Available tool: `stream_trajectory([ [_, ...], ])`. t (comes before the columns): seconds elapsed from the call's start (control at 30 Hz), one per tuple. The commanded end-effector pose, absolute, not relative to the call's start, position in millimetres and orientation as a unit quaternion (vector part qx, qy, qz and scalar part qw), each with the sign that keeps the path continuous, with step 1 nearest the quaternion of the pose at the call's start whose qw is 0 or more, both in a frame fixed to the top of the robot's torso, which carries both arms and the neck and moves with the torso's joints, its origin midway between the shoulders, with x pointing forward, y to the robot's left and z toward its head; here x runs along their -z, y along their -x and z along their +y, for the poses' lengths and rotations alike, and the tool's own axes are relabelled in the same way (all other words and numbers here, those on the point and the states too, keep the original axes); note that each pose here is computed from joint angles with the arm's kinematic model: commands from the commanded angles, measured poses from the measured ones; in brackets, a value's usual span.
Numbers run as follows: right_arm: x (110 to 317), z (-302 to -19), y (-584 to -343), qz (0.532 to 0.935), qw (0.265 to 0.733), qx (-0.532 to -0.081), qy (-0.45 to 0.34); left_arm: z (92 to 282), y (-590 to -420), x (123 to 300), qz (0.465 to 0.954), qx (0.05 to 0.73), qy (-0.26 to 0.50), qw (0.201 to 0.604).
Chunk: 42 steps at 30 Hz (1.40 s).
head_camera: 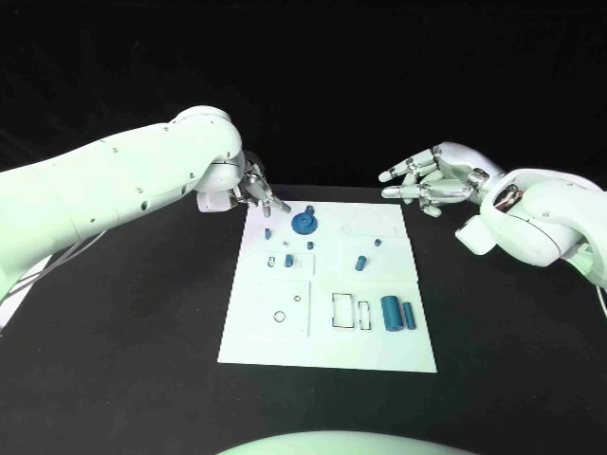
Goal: Assemble the parts on the task board
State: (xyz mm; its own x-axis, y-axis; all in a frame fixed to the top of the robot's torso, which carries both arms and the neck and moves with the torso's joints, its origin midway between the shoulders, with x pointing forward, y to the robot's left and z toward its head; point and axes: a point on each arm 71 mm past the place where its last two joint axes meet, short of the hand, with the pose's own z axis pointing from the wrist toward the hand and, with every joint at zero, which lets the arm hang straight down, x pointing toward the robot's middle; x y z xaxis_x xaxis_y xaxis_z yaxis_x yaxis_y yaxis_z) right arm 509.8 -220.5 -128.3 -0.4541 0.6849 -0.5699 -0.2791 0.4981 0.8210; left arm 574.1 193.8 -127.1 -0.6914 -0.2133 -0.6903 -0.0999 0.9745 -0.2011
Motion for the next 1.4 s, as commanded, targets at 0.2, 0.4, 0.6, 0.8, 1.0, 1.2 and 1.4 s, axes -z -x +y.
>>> stream_trajectory([
  [0.2, 130, -216, -509, 0.708, 0.497, -0.483, -0.135, 192.8, -588.1, 151.6, 0.926, 0.053, 0.068, 0.367],
  [0.4, 130, -215, -508, 0.709, 0.497, -0.483, -0.133, 198.1, -590.5, 173.6, 0.928, 0.042, 0.075, 0.362],
  [0.6, 131, -216, -508, 0.709, 0.497, -0.483, -0.133, 203.3, -590.9, 184.4, 0.928, 0.034, 0.078, 0.361],
  [0.8, 131, -216, -508, 0.709, 0.496, -0.483, -0.133, 204.6, -590.9, 187.4, 0.929, 0.032, 0.078, 0.361],
  [1.0, 131, -215, -508, 0.709, 0.496, -0.483, -0.133, 203.2, -590.5, 188.2, 0.93, 0.034, 0.074, 0.359],
  [1.2, 131, -215, -508, 0.71, 0.495, -0.483, -0.133, 201.7, -590.6, 188.3, 0.93, 0.036, 0.073, 0.359],
  [1.4, 131, -215, -508, 0.71, 0.495, -0.483, -0.133, 201.1, -591.6, 186.0, 0.921, 0.05, 0.08, 0.377],
])
